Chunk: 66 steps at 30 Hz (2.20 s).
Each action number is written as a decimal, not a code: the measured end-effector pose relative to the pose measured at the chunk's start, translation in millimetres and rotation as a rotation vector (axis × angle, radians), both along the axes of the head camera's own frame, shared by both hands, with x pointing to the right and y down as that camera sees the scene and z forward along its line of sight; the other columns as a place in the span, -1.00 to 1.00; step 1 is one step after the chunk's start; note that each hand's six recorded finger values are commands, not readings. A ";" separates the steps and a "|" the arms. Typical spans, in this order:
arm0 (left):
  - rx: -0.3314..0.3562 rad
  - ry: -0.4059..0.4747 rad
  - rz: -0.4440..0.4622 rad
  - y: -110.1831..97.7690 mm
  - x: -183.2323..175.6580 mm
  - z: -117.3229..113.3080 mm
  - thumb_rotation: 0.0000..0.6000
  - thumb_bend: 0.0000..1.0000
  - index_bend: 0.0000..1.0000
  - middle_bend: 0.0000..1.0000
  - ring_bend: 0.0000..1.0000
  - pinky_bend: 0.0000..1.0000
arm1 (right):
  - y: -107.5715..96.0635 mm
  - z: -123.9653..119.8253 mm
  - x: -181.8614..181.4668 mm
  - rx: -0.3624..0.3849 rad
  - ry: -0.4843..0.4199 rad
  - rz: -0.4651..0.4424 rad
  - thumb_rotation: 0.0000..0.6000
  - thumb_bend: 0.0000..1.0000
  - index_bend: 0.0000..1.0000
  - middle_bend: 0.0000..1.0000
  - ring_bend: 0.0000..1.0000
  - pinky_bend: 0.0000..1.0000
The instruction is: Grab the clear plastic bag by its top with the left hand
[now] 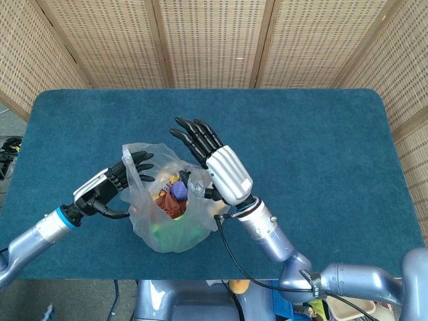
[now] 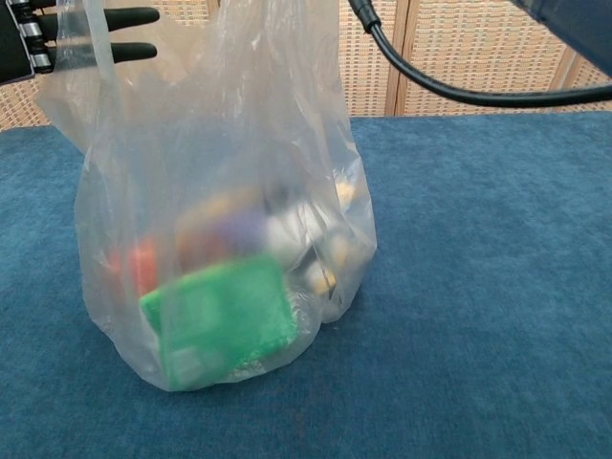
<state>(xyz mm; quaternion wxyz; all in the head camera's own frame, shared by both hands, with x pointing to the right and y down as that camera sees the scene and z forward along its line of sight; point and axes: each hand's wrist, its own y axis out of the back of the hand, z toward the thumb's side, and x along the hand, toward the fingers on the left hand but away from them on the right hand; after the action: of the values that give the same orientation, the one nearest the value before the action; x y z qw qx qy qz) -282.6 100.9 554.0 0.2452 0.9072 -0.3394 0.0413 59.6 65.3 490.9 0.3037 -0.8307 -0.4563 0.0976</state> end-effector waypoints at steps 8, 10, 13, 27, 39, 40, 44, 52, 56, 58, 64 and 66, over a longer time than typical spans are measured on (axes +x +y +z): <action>-0.012 0.117 0.052 8.5 6.4 5.5 1.00 -0.61 -0.59 -0.62 -0.57 -0.57 | -4.8 -3.6 2.2 0.014 0.029 0.007 1.00 0.22 -1.00 -0.93 -1.00 -1.00; -0.005 0.107 0.073 13.0 6.7 10.9 1.00 -0.61 -0.59 -0.62 -0.57 -0.57 | -6.1 -4.6 2.2 0.015 0.034 0.009 1.00 0.22 -1.00 -0.93 -1.00 -1.00; 0.007 0.112 0.096 17.7 12.4 14.1 1.00 -0.61 -0.60 -0.62 -0.57 -0.57 | -7.6 -5.3 0.7 0.010 0.039 0.010 1.00 0.22 -1.00 -0.93 -1.00 -1.00; 0.099 0.088 0.151 20.8 56.6 8.9 1.00 -0.61 -0.60 -0.62 -0.57 -0.57 | -11.4 -11.2 -14.6 0.017 0.066 -0.005 1.00 0.22 -1.00 -0.91 -1.00 -1.00; 0.129 0.092 0.164 18.8 98.1 2.2 1.00 -0.62 -0.60 -0.62 -0.57 -0.54 | -12.1 -15.3 -22.4 0.024 0.083 -0.021 1.00 0.22 -1.00 -0.90 -1.00 -1.00; 0.126 0.101 0.162 19.1 100.5 1.0 1.00 -0.62 -0.60 -0.62 -0.57 -0.54 | -12.2 -15.2 -22.9 0.026 0.086 -0.022 1.00 0.22 -1.00 -0.90 -1.00 -1.00; 0.130 0.107 0.161 19.4 105.5 -0.5 1.00 -0.62 -0.60 -0.62 -0.57 -0.54 | -13.1 -16.0 -24.3 0.030 0.087 -0.021 1.00 0.22 -1.00 -0.90 -1.00 -1.00; 0.128 0.099 0.193 23.1 119.1 1.1 1.00 -0.61 -0.60 -0.61 -0.56 -0.54 | -15.6 -18.5 -26.2 0.040 0.096 -0.020 1.00 0.21 -1.00 -0.90 -1.00 -1.00; 0.135 0.094 0.210 24.6 130.1 1.7 1.00 -0.61 -0.59 -0.60 -0.56 -0.54 | -15.7 -18.7 -28.1 0.044 0.105 -0.024 1.00 0.19 -1.00 -0.90 -1.00 -1.00; 0.140 0.090 0.215 24.9 134.6 2.0 1.00 -0.62 -0.59 -0.60 -0.55 -0.54 | -15.9 -18.8 -29.6 0.045 0.111 -0.028 1.00 0.19 -1.00 -0.90 -1.00 -1.00; 0.162 0.062 0.219 24.3 149.3 5.5 1.00 -0.62 -0.58 -0.60 -0.55 -0.54 | -15.5 -21.5 -34.5 0.055 0.124 -0.043 1.00 0.15 -1.00 -0.89 -1.00 -1.00; 0.169 0.051 0.214 23.7 155.3 7.8 1.00 -0.62 -0.58 -0.59 -0.55 -0.54 | -15.6 -22.2 -36.8 0.061 0.138 -0.051 1.00 0.14 -1.00 -0.89 -1.00 -1.00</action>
<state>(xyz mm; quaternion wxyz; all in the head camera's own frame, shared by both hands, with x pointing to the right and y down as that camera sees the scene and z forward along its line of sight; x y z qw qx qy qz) -127.3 124.6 561.8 0.1706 0.9564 -0.2368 0.0153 22.8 49.7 468.7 0.3618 -0.8237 -0.4158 0.1331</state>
